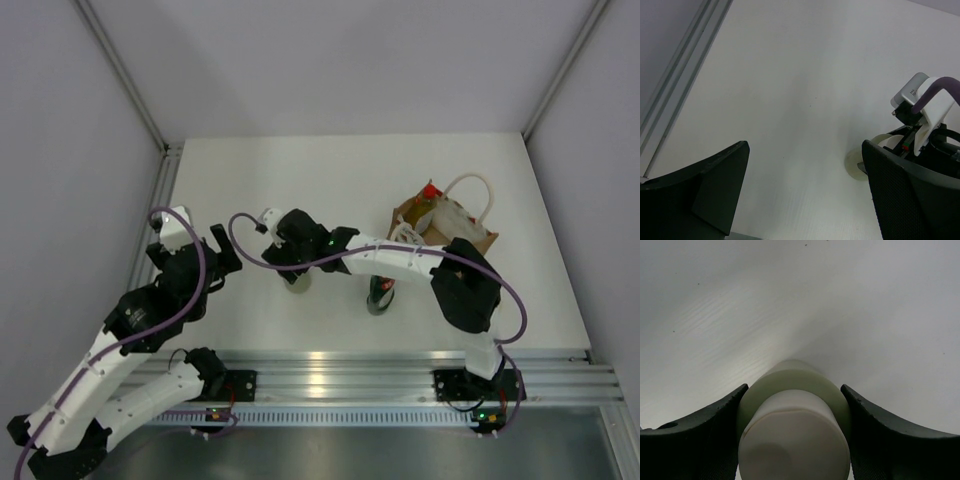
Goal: Take the personal care products out of the canvas bag
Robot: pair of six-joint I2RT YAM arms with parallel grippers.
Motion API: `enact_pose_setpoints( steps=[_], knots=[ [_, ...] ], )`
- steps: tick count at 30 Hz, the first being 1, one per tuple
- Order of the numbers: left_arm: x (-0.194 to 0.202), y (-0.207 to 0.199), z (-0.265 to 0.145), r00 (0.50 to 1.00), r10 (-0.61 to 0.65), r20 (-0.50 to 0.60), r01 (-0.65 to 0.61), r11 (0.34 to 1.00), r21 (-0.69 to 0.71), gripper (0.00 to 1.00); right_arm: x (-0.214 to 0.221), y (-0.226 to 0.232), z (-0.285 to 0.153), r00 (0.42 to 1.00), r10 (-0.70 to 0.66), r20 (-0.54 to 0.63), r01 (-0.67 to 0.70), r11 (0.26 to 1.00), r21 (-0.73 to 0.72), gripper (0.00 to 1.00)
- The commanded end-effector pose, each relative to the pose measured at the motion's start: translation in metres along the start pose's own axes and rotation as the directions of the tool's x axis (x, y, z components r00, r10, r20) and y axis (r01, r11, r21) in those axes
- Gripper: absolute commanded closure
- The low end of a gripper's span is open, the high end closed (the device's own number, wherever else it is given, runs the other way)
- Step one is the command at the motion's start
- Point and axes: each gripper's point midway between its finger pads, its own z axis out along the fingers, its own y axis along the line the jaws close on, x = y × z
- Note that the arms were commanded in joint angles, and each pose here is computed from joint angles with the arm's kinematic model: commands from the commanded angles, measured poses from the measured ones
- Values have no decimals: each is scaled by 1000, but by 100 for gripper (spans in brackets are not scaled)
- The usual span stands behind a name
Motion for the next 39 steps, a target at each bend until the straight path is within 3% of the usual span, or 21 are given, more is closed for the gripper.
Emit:
enact_pose_setpoints(
  steps=[1,3,7,9,15,20,27,30,34,39],
  knots=[
    [1,-1,3,1000,-2,1,2,1000,-10,2,-71,9,-24,966,-1,259,10,999,-33,67],
    [1,-3,3,1000,4,-4,-4,1000,-7,2,-70,10,-25,965,-4,261,16,999,-43,42],
    [3,-5,3,1000,0,-12,0,1000,4,2,-64,18,-28,967,-24,255,44,996,-73,34],
    [3,-5,3,1000,0,-12,0,1000,8,2,-63,21,-31,966,-30,256,54,995,-86,20],
    [6,-12,6,999,16,-33,-15,1000,19,2,-79,15,-60,950,-23,310,45,997,-65,14],
    [8,-17,8,998,30,-49,-29,999,27,2,-98,-2,-112,918,-11,396,11,1000,3,10],
    [14,-46,9,992,60,-114,-45,991,128,2,-82,-65,-182,895,49,444,-146,972,187,7],
    [20,-67,13,984,77,-160,-47,982,184,2,-66,-97,-208,868,153,472,-270,944,190,7],
    [27,-93,17,973,96,-209,-41,967,250,2,-26,-156,-250,810,301,503,-471,845,254,7],
    [28,-134,21,964,97,-247,-3,935,355,2,20,-195,-279,766,386,515,-598,722,348,7]
  ],
)
